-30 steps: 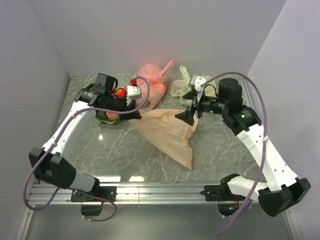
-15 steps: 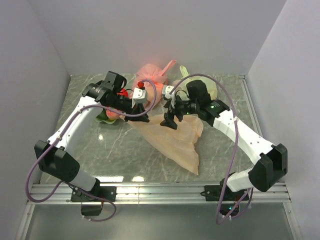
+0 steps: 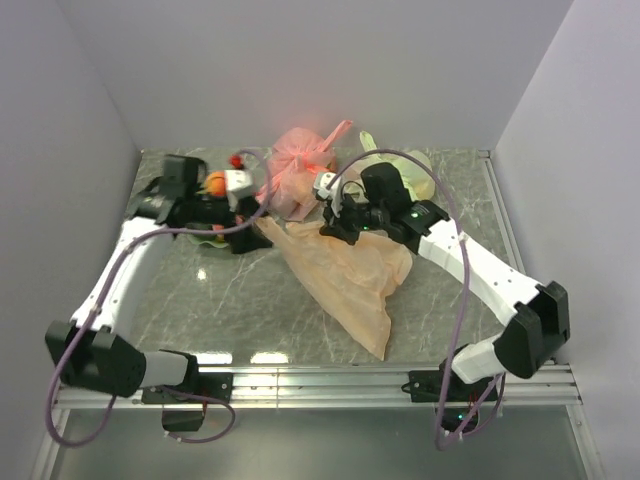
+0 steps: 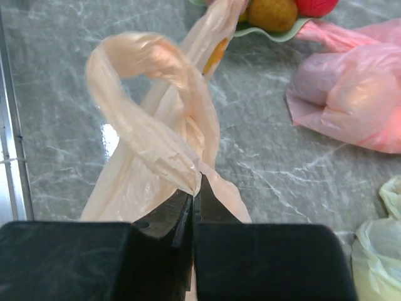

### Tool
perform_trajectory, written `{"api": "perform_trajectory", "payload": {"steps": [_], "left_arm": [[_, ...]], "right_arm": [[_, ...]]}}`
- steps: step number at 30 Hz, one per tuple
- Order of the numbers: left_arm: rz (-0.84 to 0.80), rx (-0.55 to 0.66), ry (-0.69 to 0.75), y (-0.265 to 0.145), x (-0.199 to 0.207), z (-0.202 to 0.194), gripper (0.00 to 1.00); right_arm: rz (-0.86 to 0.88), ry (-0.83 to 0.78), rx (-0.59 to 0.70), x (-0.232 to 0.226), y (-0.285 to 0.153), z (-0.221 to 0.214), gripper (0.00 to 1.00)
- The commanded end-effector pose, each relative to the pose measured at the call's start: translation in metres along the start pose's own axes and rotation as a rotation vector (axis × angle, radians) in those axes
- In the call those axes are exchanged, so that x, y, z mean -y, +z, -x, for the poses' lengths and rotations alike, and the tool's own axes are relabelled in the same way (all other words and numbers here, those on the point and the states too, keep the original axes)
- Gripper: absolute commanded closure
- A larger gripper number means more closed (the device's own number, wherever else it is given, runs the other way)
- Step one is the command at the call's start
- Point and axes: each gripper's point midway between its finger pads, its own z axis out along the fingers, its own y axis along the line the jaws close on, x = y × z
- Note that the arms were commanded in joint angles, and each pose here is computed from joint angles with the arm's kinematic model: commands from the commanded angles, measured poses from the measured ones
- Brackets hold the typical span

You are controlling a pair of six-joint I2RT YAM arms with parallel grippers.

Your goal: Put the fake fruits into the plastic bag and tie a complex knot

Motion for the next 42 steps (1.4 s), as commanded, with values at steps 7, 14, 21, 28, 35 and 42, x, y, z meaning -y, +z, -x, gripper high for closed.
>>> {"api": "perform_trajectory", "payload": {"steps": [7, 14, 21, 28, 35, 42], "left_arm": [[0.149, 0.059, 0.136, -0.036, -0.032, 0.021, 0.01], [0.169, 0.102, 0.25, -0.031, -0.051, 0.035, 0.01], [0.113, 0.089, 0.402, -0.029, -0.036, 0.038, 0.01], [-0.147, -0.187, 0.324, 0.027, 0.016, -0.035, 0.47], [-0.078, -0.197, 0.389, 0.013, 0.057, -0.042, 1.0], [-0.072, -0.223, 0.302, 0.014, 0.093, -0.063, 1.0]], "right_arm": [[-0.055, -0.036, 0.122, -0.008, -0.042, 0.04, 1.0], [-0.049, -0.068, 0.122, -0.014, -0.053, 0.043, 1.0], [-0.048, -0.073, 0.108, -0.015, -0.052, 0.035, 1.0], [-0.17, -0.036, 0.174, 0.014, -0.063, 0.053, 1.0], [-0.502, 0.281, 0.246, 0.111, -0.111, 0.046, 1.0], [-0.643, 0.72, 0.389, 0.159, -0.146, 0.026, 1.0]]}}
